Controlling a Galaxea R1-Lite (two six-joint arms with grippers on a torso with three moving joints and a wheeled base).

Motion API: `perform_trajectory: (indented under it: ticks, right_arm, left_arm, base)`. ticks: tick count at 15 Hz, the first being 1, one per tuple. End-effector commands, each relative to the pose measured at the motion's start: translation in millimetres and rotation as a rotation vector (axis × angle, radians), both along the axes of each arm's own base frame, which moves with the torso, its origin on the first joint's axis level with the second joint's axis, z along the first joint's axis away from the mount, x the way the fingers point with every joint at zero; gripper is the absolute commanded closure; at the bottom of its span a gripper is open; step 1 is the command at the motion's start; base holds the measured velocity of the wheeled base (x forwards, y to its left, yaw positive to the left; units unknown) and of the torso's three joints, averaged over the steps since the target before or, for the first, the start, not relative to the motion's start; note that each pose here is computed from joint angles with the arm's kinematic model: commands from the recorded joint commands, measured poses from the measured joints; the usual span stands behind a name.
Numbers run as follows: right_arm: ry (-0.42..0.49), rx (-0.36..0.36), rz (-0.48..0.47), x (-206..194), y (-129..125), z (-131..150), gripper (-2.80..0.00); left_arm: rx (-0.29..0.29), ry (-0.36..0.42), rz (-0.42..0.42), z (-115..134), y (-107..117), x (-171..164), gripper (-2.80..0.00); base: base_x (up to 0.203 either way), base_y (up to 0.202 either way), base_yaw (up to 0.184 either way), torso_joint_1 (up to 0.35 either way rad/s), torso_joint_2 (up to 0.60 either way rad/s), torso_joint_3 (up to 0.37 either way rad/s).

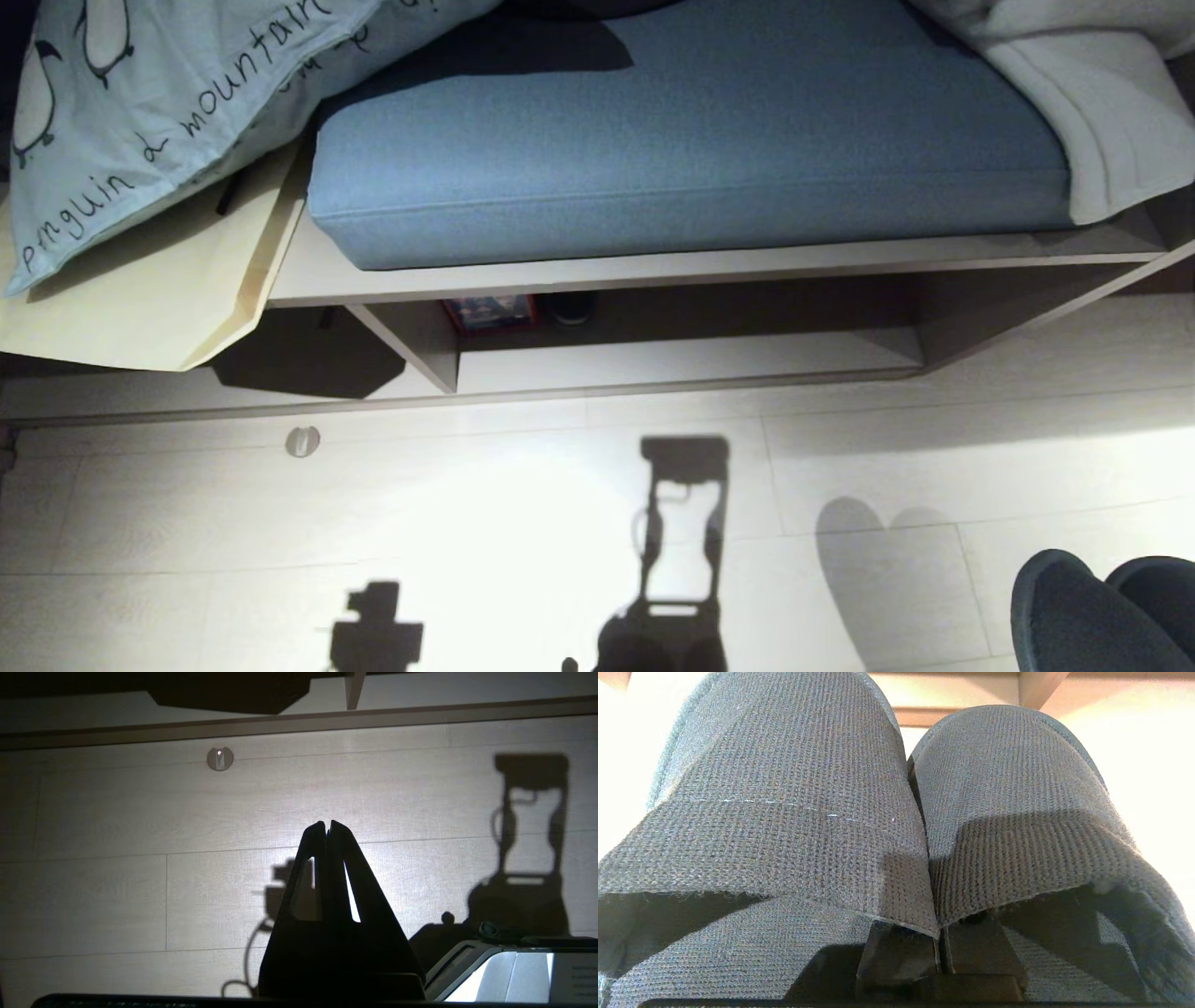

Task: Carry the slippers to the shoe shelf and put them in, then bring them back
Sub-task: Place the slippers into the shoe cabinet

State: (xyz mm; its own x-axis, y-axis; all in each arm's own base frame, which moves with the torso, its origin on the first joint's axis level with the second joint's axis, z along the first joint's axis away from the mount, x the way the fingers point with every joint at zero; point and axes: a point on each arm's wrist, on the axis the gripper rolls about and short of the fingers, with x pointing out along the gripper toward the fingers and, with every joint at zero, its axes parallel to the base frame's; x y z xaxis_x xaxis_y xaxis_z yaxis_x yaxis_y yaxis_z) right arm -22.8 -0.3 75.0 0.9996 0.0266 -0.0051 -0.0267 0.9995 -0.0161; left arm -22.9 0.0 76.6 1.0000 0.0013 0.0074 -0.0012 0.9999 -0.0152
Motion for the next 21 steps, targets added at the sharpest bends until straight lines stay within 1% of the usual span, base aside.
perform_trajectory:
  ticks: [1, 21]
  right_arm:
    - [0.001, -0.001, -0.001, 0.1, 0.0, -0.4, 0.0]
    - [0.001, -0.001, 0.001, 0.1, 0.0, -0.4, 0.0]
  left_arm:
    - [0.0, 0.001, 0.0, 0.0, 0.0, 0.1, 0.0]
    - [0.0, 0.001, 0.0, 0.0, 0.0, 0.1, 0.0]
  base:
    - [0.0, 0.0, 0.0, 0.002, 0.01, -0.193]
    - [0.0, 0.0, 0.0, 0.002, 0.0, -0.197]
